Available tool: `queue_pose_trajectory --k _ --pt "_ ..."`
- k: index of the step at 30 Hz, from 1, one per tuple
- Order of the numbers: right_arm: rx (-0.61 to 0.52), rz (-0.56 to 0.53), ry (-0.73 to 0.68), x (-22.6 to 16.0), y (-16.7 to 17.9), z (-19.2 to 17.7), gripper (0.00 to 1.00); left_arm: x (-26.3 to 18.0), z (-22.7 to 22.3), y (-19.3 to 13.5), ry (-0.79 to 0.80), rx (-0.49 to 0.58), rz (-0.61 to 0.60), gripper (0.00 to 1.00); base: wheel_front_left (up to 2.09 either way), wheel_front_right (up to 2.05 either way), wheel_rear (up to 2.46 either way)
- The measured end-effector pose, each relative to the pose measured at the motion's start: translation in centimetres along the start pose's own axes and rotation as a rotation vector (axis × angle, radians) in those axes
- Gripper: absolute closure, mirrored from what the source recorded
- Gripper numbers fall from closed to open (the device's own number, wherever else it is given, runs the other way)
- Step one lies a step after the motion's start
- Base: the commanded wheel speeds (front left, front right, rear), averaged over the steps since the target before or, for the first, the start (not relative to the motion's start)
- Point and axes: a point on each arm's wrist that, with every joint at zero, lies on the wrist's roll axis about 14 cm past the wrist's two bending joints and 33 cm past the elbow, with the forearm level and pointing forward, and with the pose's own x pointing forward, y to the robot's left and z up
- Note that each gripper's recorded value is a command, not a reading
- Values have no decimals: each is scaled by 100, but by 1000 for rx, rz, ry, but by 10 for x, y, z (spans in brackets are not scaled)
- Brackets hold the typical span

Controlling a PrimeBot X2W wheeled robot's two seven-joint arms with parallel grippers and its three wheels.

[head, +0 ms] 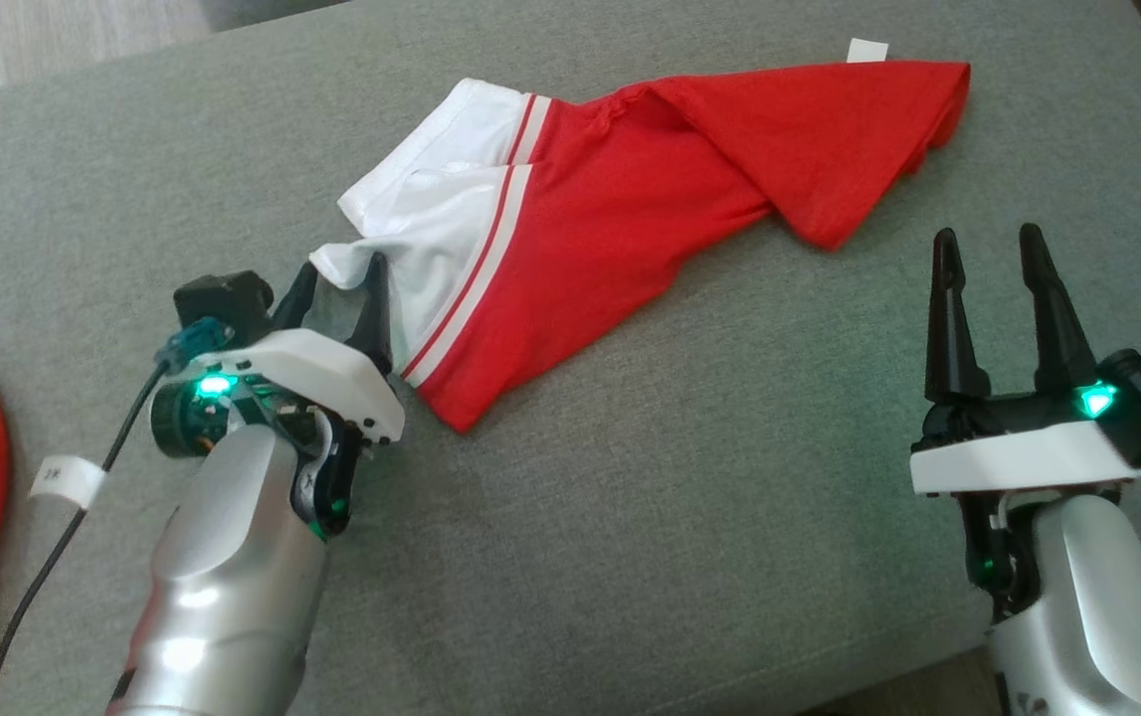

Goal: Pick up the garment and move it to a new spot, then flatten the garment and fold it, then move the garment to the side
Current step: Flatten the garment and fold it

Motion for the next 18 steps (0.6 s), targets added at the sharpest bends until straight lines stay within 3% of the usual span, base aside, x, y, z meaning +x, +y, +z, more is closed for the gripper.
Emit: queue_pose_trajectory --k 1,2,3,12,14,18 --pt "3 -1 -1 -1 0 0 0 1 -1 -1 4 -3 -2 15 0 0 0" --pt "3 -3 -2 -1 -1 1 0 1 -2 -2 7 -4 -4 63 0 0 0" --pt "3 -4 -3 -2 -1 2 0 1 -2 -4 8 -2 -12 100 0 0 0" --pt "8 -9 -17 -5 -3 7 0 1 27 -13 -124 10 -48 100 0 0 0" --pt "13 -10 -22 -6 -3 9 0 1 52 -18 -212 31 -69 100 0 0 0" --pt "26 -10 -40 -8 -3 15 0 -8 133 -34 -466 193 -123 100 0 0 0"
